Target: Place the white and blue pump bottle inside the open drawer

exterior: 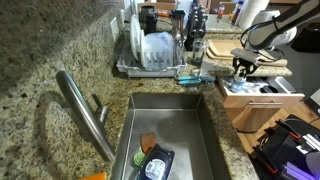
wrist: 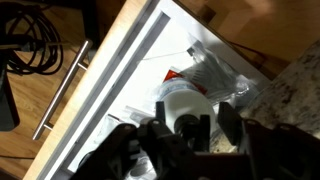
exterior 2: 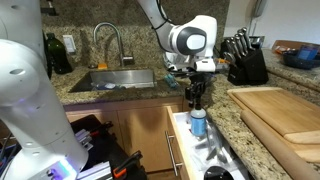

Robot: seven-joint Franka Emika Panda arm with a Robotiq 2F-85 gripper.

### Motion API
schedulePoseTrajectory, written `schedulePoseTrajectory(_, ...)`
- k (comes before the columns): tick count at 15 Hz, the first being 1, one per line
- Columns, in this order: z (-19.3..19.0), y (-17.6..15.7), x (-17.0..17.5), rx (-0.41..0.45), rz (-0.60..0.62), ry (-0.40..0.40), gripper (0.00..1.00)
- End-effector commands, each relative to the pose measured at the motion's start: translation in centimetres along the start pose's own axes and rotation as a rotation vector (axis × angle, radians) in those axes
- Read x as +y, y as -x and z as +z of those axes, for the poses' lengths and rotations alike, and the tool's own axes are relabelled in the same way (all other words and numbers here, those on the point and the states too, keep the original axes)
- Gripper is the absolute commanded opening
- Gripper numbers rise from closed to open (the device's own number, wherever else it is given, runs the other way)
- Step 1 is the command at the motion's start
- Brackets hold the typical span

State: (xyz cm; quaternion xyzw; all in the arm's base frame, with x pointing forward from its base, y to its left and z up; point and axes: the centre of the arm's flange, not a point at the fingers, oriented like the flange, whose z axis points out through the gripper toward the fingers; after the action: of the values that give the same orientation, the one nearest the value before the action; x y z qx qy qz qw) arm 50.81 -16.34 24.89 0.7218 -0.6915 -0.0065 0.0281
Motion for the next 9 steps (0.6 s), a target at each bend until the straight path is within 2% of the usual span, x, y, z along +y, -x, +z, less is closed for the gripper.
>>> schedulePoseTrajectory(1, -1.6, -1.7, 1.6, -0.064, -0.015, 0.012, 0.89)
schedulePoseTrajectory(3, -3.7, -2.5, 2.2, -0.051, -0.008, 0.016, 0.99)
schedulePoseTrajectory(5, -7.4, -2.8, 2.8, -0.009, -0.03, 0.028, 1.0)
schedulePoseTrajectory(9, -16.4, -2.2, 5.5, 0.038, -0.105, 0.118, 1.0)
